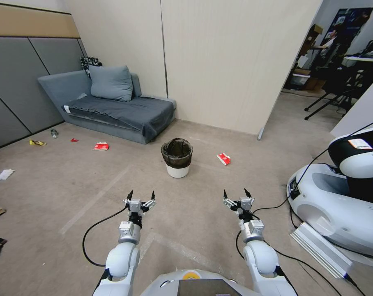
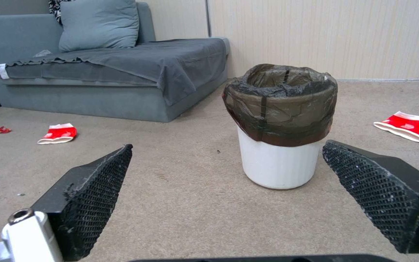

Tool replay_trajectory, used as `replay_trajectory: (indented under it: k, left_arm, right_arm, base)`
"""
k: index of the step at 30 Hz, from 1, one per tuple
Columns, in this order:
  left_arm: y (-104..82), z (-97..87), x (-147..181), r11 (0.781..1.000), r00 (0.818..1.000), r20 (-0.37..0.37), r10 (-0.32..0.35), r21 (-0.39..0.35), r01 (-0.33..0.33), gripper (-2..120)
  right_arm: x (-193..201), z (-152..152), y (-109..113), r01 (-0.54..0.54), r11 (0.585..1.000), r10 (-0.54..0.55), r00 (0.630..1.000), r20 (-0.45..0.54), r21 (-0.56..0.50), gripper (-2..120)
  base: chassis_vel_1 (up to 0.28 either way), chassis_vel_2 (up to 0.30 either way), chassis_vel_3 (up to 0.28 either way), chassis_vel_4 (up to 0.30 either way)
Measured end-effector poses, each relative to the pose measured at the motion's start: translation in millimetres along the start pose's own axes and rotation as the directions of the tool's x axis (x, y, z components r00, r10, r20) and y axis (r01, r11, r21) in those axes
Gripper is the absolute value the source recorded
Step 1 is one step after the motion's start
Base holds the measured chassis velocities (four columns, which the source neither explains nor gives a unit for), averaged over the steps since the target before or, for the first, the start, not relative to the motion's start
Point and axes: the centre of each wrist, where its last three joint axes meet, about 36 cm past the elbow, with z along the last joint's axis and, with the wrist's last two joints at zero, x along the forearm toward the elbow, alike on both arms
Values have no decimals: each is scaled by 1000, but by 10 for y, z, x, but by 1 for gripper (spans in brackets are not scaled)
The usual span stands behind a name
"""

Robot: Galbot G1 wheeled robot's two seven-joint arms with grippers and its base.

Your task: Pick up the trash bin, then pick up the garbage from the floor and place it into the trash bin.

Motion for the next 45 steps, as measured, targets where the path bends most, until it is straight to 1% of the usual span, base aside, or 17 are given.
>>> replay_trajectory:
  k: [21, 25, 28, 29, 30, 32, 33, 35, 36, 37, 38, 40, 41, 45]
  left_arm:
    - [0, 0, 0, 1000, 1000, 0, 0, 0, 0, 100]
    - [35, -46, 47, 1000, 1000, -6, -8, -5, 8, 100]
    - [227, -308, 291, 997, 997, -47, -63, -39, 62, 100]
    - [227, -308, 291, 997, 997, -47, -63, -39, 62, 100]
    - [283, -407, 378, 996, 995, -62, -81, -52, 78, 100]
    - [349, -538, 485, 993, 992, -78, -103, -69, 98, 100]
    - [349, -538, 485, 993, 992, -78, -103, -69, 98, 100]
    - [450, -793, 681, 986, 984, -107, -141, -105, 130, 100]
    - [466, -852, 722, 984, 983, -112, -148, -112, 135, 100]
    - [499, -974, 810, 980, 979, -125, -164, -131, 147, 100]
    - [499, -974, 810, 980, 979, -125, -164, -131, 147, 100]
    - [537, -1155, 938, 974, 974, -139, -181, -161, 158, 100]
    - [548, -1172, 973, 974, 974, -148, -172, -172, 146, 100]
    - [555, -1172, 983, 975, 975, -153, -164, -177, 137, 100]
  right_arm:
    - [0, 0, 0, 0, 1000, 0, 1000, 0, 0, 100]
    - [50, -37, -6, -8, 1000, 8, 1000, 0, -2, 100]
    - [345, -283, -72, -75, 997, 75, 997, -2, 7, 100]
    - [345, -283, -72, -75, 997, 75, 997, -2, 7, 100]
    - [449, -377, -97, -100, 995, 100, 995, -3, 12, 100]
    - [587, -509, -129, -132, 991, 132, 991, -4, 22, 100]
    - [587, -509, -129, -132, 991, 132, 991, -4, 22, 100]
    - [813, -742, -181, -187, 981, 188, 982, -6, 42, 100]
    - [849, -781, -190, -197, 979, 197, 980, -6, 46, 100]
    - [889, -829, -199, -207, 977, 207, 978, -6, 52, 100]
    - [889, -829, -199, -207, 977, 207, 978, -6, 52, 100]
    - [904, -844, -201, -211, 976, 212, 977, -7, 53, 100]
    - [904, -844, -202, -211, 976, 212, 977, -7, 53, 100]
    - [905, -847, -202, -211, 976, 212, 977, -9, 52, 100]
  base:
    - [0, 0, 0, 0]
    - [0, 0, 0, 0]
    - [0, 0, 0, 0]
    - [0, 0, 0, 0]
    - [0, 0, 0, 0]
    - [0, 0, 0, 0]
    - [0, 0, 0, 0]
    - [0, 0, 0, 0]
    - [0, 0, 0, 0]
    - [0, 0, 0, 0]
    - [0, 0, 0, 0]
    - [0, 0, 0, 0]
    - [0, 0, 0, 0]
    - [0, 0, 0, 0]
